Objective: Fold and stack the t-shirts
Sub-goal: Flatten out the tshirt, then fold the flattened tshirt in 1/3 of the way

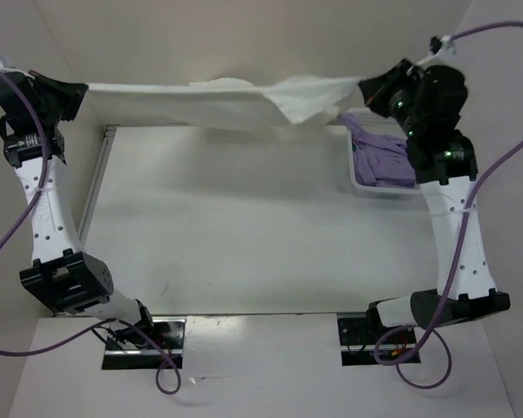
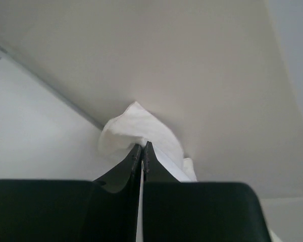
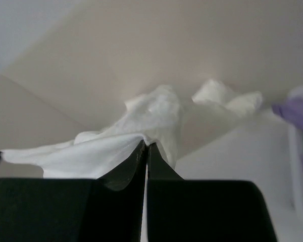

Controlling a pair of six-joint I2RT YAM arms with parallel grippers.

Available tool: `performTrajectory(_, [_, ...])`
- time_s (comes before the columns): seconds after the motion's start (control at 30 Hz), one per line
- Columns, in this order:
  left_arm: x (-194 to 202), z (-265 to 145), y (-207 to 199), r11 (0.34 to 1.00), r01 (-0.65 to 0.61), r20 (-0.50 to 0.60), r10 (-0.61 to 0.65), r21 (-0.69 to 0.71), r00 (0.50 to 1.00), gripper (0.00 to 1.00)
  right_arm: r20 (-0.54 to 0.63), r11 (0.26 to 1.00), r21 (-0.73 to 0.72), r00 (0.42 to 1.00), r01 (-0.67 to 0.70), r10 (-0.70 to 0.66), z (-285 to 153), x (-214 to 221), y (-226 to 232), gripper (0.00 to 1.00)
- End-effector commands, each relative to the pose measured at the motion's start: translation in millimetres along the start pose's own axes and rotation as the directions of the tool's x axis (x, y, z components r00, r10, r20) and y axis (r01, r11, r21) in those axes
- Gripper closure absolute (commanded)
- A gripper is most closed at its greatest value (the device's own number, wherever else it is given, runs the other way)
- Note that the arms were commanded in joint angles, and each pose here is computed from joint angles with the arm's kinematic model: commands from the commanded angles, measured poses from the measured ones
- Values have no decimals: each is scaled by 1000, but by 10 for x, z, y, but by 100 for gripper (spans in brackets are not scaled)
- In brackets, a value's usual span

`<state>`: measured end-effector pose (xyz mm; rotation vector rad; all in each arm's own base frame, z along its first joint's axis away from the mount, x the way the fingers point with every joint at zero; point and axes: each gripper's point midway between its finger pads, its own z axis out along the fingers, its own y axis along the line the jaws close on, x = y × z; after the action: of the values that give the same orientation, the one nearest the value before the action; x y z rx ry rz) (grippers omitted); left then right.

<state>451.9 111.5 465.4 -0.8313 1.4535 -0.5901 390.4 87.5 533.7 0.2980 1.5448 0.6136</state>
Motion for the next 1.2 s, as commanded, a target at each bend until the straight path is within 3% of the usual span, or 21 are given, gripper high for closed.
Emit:
performTrajectory(0.0, [56, -167, 312, 994, -69, 32, 72, -88, 997, 100, -231, 964, 256, 973, 71, -11, 108, 1094, -1003, 100])
performTrajectory(0.03, [109, -207, 418, 990, -76, 31, 80, -117, 996, 100, -226, 956, 283, 974, 78, -13, -69, 1144, -1079, 100])
performTrajectory(0.1, [342, -342, 781, 973, -87, -7, 87, -216, 996, 100, -347, 918, 380, 937, 111, 30, -321, 1762, -1515, 100])
performTrajectory(0.2, [571, -560, 1133, 943, -98, -39, 91, -319, 995, 100, -449, 888, 441, 889, 128, 95, -721, 2247, -1768, 100])
performTrajectory(0.3, [851, -773, 1559, 889, -121, -102, 84, -441, 991, 100, -537, 885, 451, 827, 114, 167, -1064, 2537, -1774, 100])
performTrajectory(0.4, [1139, -949, 1687, 866, -140, -166, 68, -479, 984, 100, -582, 907, 416, 786, 69, 208, -1307, 2610, -1610, 100])
performTrajectory(0.5, [1456, -1167, 1932, 833, -166, -246, 37, -528, 968, 100, -648, 900, 432, 712, 52, 270, -1679, 2790, -1539, 100])
performTrajectory(0.53, [1500, -1237, 1926, 830, -187, -262, 51, -525, 964, 100, -694, 889, 454, 648, 57, 313, -1891, 2985, -1521, 100])
performTrajectory(0.6, [1576, -1406, 2026, 787, -233, -295, 68, -572, 953, 100, -717, 897, 442, 604, 8, 348, -2170, 3087, -1411, 100])
performTrajectory(0.63, [1567, -1479, 2013, 776, -259, -300, 94, -576, 949, 100, -738, 878, 478, 552, 20, 388, -2393, 3215, -1458, 100])
performTrajectory(0.7, [1624, -1576, 2095, 746, -289, -325, 104, -600, 940, 100, -743, 881, 474, 534, -5, 403, -2511, 3213, -1388, 100])
performTrajectory(0.83, [2118, -1686, 2284, 775, -267, -423, -1, -573, 906, 100, -788, 888, 458, 479, 38, 386, -2448, 3359, -1460, 100])
performTrajectory(0.93, [2294, -1723, 2358, 783, -232, -437, -55, -577, 898, 100, -772, 881, 467, 521, 78, 364, -2140, 3411, -1583, 100])
performTrajectory(1.0, [2327, -1713, 2370, 782, -224, -442, -73, -582, 894, 100, -745, 882, 463, 579, 88, 333, -1832, 3394, -1663, 100])
performTrajectory(1.07, [2260, -1589, 2373, 792, -201, -409, -66, -576, 910, 100, -742, 870, 480, 580, 112, 335, -1553, 3496, -1780, 100])
performTrajectory(1.17, [2204, -1375, 2536, 784, -149, -371, -109, -602, 922, 100, -710, 896, 434, 649, 97, 273, -901, 3388, -1723, 100])
